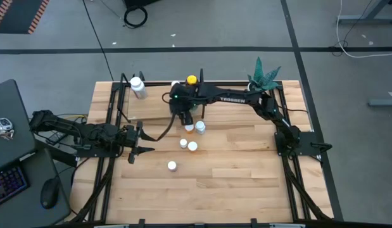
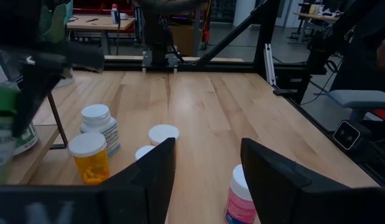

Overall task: Pick and place medicine bottles onto shelf by color
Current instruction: Put the light green pill bottle on the shelf

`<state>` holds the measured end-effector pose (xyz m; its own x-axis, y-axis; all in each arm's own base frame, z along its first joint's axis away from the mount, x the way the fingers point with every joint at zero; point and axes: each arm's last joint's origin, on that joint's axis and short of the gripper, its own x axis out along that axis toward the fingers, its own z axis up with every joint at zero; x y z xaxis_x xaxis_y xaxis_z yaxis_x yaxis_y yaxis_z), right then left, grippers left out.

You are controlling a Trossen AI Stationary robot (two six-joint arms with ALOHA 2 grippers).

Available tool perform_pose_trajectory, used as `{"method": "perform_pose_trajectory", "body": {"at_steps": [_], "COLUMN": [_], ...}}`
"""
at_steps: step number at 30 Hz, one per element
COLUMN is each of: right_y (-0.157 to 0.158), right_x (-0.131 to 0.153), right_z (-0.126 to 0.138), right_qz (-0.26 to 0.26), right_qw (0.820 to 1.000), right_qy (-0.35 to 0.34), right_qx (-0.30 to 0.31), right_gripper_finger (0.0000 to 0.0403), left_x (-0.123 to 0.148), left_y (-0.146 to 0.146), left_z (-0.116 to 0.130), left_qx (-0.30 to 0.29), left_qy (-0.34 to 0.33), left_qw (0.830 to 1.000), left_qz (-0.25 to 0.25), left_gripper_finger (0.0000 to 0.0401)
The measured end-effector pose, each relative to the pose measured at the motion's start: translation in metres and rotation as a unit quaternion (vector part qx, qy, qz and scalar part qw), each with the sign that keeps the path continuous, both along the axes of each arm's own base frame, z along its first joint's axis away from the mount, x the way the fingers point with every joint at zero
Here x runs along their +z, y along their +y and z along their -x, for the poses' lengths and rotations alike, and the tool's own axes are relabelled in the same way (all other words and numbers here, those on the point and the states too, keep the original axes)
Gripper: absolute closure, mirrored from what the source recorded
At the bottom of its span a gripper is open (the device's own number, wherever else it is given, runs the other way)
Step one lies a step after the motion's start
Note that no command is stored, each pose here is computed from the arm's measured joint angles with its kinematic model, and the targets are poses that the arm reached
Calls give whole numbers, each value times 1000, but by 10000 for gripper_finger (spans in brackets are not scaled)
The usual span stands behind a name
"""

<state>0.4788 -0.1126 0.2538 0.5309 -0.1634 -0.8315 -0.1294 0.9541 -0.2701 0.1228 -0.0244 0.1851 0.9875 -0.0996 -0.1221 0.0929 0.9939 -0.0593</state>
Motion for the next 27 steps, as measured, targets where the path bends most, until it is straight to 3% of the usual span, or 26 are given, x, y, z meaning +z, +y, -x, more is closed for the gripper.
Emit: {"method": "perform_pose_trajectory", "body": {"at_steps": [27], "right_y": [-9], "right_x": [-9], "right_z": [2], "right_qz": [22], "right_qw": [1000], "right_qy": [9], "right_qx": [-11], "right_gripper_finger": [141], "left_x": [0], "left_y": [0], "left_z": [0], "left_qx": [0], "left_qy": [0], "left_qw": [1000], "left_qz": [0], "left_gripper_finger": [213]}}
